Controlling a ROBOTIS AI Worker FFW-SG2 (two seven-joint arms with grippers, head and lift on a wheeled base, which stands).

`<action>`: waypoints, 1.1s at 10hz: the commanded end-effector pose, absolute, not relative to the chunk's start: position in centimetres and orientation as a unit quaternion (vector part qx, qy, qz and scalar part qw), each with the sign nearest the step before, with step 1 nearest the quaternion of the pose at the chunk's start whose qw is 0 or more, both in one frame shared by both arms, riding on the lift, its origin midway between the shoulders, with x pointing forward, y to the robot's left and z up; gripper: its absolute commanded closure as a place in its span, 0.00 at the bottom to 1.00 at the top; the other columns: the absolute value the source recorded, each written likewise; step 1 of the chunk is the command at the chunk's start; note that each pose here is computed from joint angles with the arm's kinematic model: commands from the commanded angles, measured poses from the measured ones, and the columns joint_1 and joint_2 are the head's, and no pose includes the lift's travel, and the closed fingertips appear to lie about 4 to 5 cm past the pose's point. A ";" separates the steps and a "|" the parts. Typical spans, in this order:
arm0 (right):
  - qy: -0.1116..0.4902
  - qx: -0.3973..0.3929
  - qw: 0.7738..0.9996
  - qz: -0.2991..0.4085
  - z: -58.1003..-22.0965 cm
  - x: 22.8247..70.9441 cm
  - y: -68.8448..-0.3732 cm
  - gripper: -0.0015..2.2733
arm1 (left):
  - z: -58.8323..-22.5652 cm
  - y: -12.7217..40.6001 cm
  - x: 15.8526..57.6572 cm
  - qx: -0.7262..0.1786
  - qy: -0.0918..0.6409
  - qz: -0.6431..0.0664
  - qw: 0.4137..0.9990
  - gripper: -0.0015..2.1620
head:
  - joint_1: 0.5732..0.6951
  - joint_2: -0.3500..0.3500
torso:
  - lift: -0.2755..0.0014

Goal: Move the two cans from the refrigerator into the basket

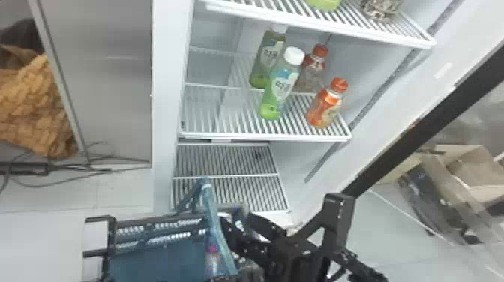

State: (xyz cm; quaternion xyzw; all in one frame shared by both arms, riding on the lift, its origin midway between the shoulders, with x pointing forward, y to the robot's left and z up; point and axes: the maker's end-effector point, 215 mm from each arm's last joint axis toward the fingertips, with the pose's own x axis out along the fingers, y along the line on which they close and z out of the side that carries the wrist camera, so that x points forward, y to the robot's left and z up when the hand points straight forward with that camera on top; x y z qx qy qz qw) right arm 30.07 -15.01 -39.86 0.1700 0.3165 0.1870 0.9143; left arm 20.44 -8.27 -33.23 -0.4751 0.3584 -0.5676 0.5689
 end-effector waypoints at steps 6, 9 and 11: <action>0.164 0.122 0.966 0.160 -32.0 34.5 -18.1 0.17 | -33.2 -8.3 20.4 -0.477 0.358 -0.568 0.568 0.56 | 1.00 0.00 | 0.00; 0.074 0.099 0.983 0.133 -26.9 35.5 -19.7 0.17 | -33.2 -8.3 20.3 -0.476 0.359 -0.568 0.568 0.56 | 1.00 0.00 | 0.00; 0.017 0.089 0.989 0.121 -23.8 35.8 -20.4 0.17 | -33.2 -8.3 20.3 -0.477 0.359 -0.568 0.566 0.56 | 1.00 0.00 | 0.00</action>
